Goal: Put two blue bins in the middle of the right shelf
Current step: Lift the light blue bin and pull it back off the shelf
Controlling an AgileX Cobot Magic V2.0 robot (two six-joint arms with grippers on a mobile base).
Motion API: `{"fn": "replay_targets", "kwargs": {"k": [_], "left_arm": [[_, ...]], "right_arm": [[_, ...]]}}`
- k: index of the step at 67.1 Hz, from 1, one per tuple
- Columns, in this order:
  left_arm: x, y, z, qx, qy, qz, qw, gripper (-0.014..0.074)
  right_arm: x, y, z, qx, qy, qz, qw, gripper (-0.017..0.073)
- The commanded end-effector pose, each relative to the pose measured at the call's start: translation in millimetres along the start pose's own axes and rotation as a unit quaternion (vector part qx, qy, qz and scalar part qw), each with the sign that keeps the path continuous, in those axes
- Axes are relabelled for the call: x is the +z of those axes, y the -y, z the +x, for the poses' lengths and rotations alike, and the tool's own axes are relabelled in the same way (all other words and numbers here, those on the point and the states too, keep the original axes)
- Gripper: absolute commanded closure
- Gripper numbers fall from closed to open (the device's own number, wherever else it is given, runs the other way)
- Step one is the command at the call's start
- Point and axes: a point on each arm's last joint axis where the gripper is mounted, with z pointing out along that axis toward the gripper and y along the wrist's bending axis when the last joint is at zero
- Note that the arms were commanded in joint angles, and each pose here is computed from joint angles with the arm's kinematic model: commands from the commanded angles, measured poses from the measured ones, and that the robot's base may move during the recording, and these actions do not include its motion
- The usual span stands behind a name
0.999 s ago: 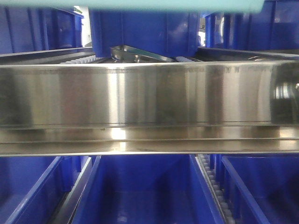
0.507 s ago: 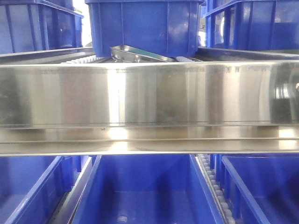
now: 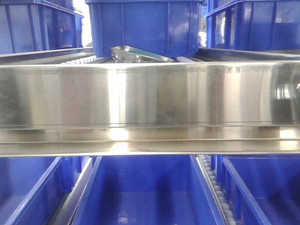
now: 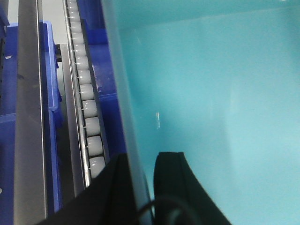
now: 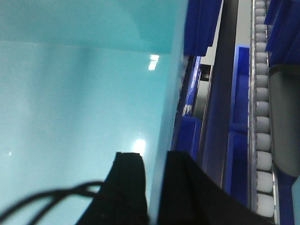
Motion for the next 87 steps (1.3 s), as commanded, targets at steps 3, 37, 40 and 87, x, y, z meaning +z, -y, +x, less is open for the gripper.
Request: {"fn": "replay_targets", "kwargs": {"k": [3, 37, 40, 87], "left_arm": [[-10.9, 4.4, -3.9, 0.007, 0.030, 0.015, 0.999, 0.0705], [-15.9, 5.5, -28.7, 0.009, 0.169, 0.021, 0.985, 0.0705], [-15.9, 5.5, -28.5, 0.009, 0.168, 0.020, 0.986, 0.0705], [-15.9, 5.5, -28.5, 0.009, 0.168, 0.020, 0.986, 0.0705]], "right_arm": [[-9.2, 1.0, -9.3, -0.015, 0.051, 0.005, 0.999, 0.0712], [-10.5, -0.7, -22.1, -0.016, 0.122, -0.003, 0.992, 0.0712], [-10.5, -0.7, -22.1, -0.016, 0.122, -0.003, 0.992, 0.0712], [-10.5, -0.7, -22.1, -0.016, 0.122, -0.003, 0.992, 0.0712]]}}
